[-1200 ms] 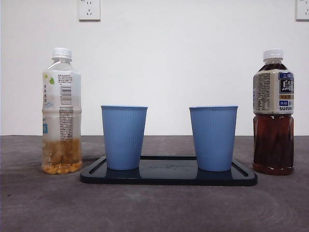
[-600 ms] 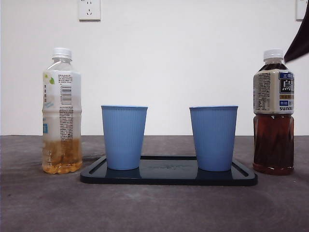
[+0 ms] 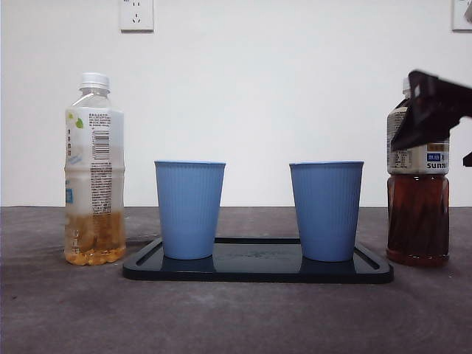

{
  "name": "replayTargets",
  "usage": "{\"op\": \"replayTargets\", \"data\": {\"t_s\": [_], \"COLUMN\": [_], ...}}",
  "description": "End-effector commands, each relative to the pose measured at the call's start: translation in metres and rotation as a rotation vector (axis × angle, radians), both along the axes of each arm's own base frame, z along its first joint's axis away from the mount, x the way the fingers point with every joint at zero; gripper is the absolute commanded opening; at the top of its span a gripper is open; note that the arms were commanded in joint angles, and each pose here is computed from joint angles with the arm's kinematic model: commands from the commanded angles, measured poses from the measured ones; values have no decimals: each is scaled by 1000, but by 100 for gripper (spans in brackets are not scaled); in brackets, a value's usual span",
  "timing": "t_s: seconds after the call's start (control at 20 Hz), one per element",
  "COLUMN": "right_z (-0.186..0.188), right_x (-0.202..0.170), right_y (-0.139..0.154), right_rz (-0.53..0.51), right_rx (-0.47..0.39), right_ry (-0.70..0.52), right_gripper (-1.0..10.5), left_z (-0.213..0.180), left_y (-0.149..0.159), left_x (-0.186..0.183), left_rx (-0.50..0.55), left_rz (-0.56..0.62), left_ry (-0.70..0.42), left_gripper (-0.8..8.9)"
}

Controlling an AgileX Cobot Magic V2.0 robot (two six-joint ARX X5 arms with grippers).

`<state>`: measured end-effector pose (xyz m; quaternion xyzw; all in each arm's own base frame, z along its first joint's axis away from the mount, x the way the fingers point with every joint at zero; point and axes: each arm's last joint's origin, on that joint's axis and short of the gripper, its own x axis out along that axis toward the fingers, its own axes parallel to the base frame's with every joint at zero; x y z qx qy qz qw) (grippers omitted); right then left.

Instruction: Pour the drink into the cup

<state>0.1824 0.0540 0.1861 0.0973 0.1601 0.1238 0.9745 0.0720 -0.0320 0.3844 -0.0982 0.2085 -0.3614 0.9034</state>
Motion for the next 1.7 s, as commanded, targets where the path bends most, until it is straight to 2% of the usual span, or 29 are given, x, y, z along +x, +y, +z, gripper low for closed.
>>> {"op": "replayTargets", "data": {"t_s": [0.05,0.55,0.75,0.85,1.1,1.2,1.4,1.6,1.7], "right_z": [-5,-33,-39,-41,-38,-37,-32,-11,3], "right_x": [9,39,47,50,64,65,63,52,44], "right_y": [3,3,-2,-2,1,2,1,-1,0], "right_rz": [-3,-52,-59,-33,2,14,18,19,38], "right_rx": [-16,-39,-26,-18,-18,-14,-23,-25,-55], "right_ry": [-19,-58,-79,-79,-98,-103,-111,-119,-104], "right_gripper": [512,511,470,414,206,164,158,158,158], "left_z": [6,7,7,7,7,7,7,7,7], "left_y": [0,0,0,0,0,0,0,0,0], "left_x": [-1,-1,-1,-1,-1,-1,-1,-1,-1], "left_rx": [-1,-2,-2,-2,-2,-2,-2,1,6], "left_rz": [-10,-9,-9,-9,-9,-9,-9,-11,-13], "left_ry": [-29,-33,-32,-32,-32,-32,-33,-36,-42], "left_gripper": [530,530,530,530,530,530,530,531,530]}}
